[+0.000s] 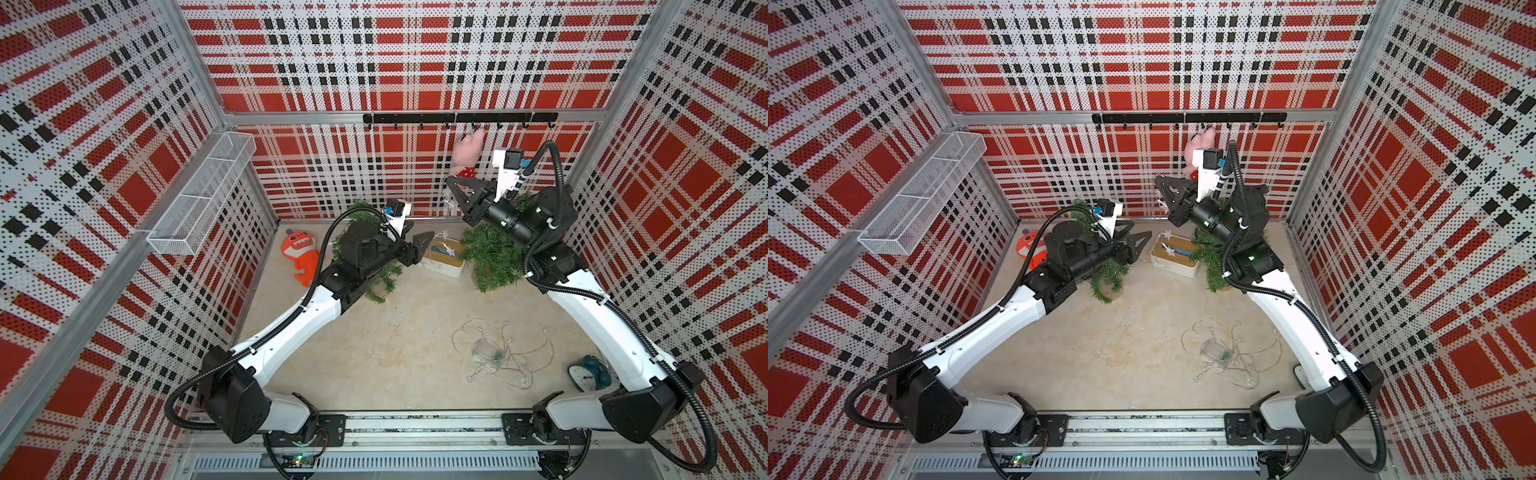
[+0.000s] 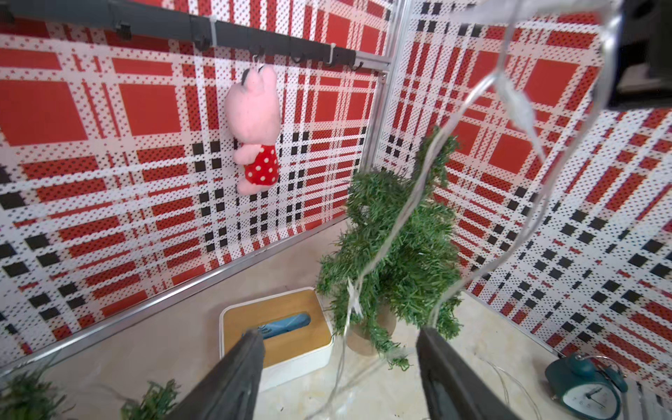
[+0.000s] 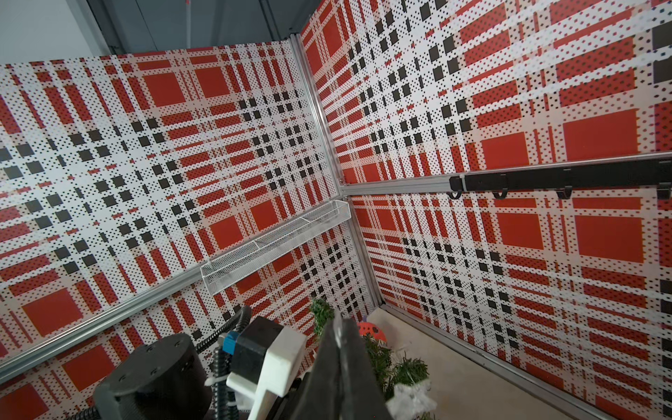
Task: Wrap string light around the christmas tree
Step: Wrap the light string around the Christmas tree.
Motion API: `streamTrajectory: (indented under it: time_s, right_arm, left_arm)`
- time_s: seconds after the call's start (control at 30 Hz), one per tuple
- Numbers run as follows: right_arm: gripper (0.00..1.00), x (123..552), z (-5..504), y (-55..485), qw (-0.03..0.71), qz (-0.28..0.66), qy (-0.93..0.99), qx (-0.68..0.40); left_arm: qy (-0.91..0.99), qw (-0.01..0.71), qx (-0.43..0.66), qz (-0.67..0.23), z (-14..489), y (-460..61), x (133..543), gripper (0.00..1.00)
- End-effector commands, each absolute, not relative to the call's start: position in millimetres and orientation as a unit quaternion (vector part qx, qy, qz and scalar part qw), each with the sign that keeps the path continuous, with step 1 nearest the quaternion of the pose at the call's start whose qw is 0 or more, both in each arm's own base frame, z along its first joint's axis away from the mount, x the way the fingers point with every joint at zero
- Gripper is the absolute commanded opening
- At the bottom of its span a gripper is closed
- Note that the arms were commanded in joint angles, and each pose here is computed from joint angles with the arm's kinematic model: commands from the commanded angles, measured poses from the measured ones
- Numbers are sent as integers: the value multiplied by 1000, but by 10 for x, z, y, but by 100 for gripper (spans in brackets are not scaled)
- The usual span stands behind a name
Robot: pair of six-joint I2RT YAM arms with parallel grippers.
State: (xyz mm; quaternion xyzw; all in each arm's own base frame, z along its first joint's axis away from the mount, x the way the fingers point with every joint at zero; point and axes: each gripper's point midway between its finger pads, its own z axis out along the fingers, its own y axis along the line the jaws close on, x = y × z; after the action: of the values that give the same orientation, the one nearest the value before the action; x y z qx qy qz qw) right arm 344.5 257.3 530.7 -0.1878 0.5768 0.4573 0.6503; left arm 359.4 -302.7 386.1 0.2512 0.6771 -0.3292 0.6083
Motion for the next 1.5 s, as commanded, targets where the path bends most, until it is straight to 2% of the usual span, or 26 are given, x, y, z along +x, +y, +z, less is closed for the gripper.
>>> streamTrajectory:
  time_s: [0.0,0.13,0.3,0.5,0.6,0.67,0.7,0.77,0.97,1.17,1.3,1.47]
  right_arm:
    - [5,3348,5358,2616,651,471,560,-204]
    - [6,3307,5349,2618,649,471,560,-210]
    - [6,3263,5334,2635,643,478,558,-218]
    - [6,3222,5340,2639,642,484,551,-223]
    - [6,3222,5334,2627,646,480,550,-223]
    - [6,3248,5302,2596,646,480,552,-218]
    - [6,3262,5282,2581,646,481,553,-214]
    - [6,3315,5186,2560,642,483,559,-204]
    - [5,3408,4840,2455,634,482,580,-170]
    - [5,3468,4727,2297,639,471,589,-151]
    - [6,3507,4695,2293,640,469,591,-150]
    - [6,3570,4723,2267,647,471,583,-140]
  left_arm:
    - [665,611,262,-341,3968,-3107,3616,71]
    - [669,623,234,-332,4045,-2970,3817,68]
    - [658,622,259,-336,4100,-3136,3784,66]
    - [665,620,251,-332,4053,-3137,3959,54]
    - [661,627,248,-330,4101,-3113,4024,38]
    - [654,634,245,-330,4191,-3106,4090,18]
    - [649,640,244,-332,4273,-3106,4110,11]
    - [634,652,246,-337,4461,-3146,4148,3]
    - [569,694,267,-350,5139,-3411,3932,0]
    - [528,756,267,-281,5713,-3312,3626,0]
    - [510,782,262,-244,5952,-3198,3379,0]
    - [507,772,273,-270,6035,-3168,3093,1]
